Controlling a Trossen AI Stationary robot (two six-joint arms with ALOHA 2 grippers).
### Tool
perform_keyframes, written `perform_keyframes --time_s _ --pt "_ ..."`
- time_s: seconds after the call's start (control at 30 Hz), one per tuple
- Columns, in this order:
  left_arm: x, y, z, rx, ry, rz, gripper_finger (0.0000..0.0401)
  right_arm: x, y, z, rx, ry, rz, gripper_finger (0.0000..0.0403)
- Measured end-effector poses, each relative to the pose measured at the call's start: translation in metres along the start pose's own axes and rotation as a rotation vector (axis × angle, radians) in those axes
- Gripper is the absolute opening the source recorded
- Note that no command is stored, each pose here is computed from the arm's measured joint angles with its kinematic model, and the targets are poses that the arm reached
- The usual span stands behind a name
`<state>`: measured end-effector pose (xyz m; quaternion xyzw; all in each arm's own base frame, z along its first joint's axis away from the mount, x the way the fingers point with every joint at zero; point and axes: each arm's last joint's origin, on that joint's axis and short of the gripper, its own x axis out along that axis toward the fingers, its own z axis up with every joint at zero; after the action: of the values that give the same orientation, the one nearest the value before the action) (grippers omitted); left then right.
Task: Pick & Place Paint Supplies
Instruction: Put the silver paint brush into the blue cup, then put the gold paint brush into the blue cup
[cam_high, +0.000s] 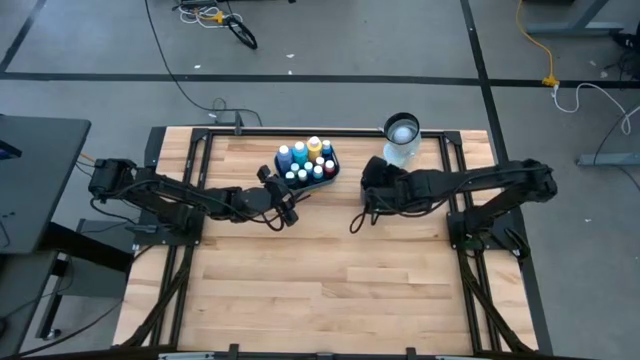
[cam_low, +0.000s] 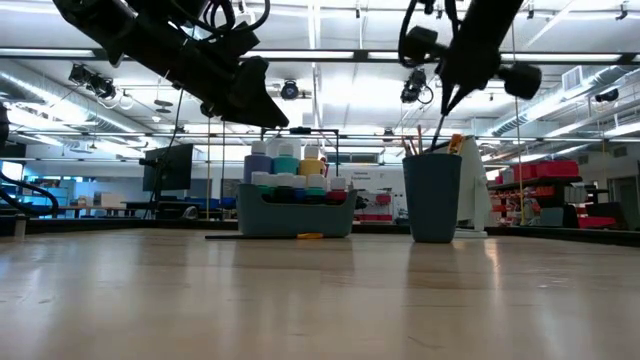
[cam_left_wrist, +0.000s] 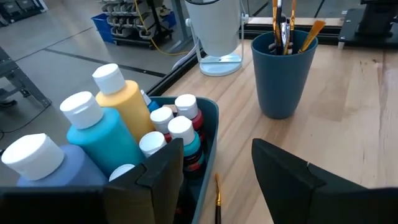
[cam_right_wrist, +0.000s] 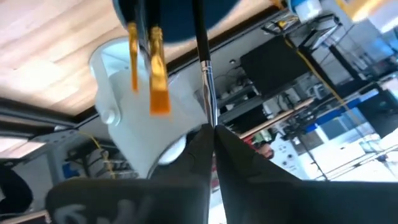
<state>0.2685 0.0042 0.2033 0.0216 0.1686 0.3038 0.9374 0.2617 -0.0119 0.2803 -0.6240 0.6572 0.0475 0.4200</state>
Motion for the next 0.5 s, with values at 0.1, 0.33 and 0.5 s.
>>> perform_keyframes --time_s 0.1,0.33,0.5 --pt "0.000 0.000 0.000 -0.002 0.000 0.000 0.0199 0.009 0.006 0.010 -0.026 -0.001 -0.010 0.0022" --pt "0.000 0.000 -0.004 -0.086 0.036 -0.008 0.0199 0.022 0.019 0.022 -0.078 0.004 -0.003 0.0046" --pt "-0.001 0.001 -0.015 -0.104 0.134 -0.003 0.0199 0.023 0.015 0.026 0.057 -0.016 -0.043 0.0067"
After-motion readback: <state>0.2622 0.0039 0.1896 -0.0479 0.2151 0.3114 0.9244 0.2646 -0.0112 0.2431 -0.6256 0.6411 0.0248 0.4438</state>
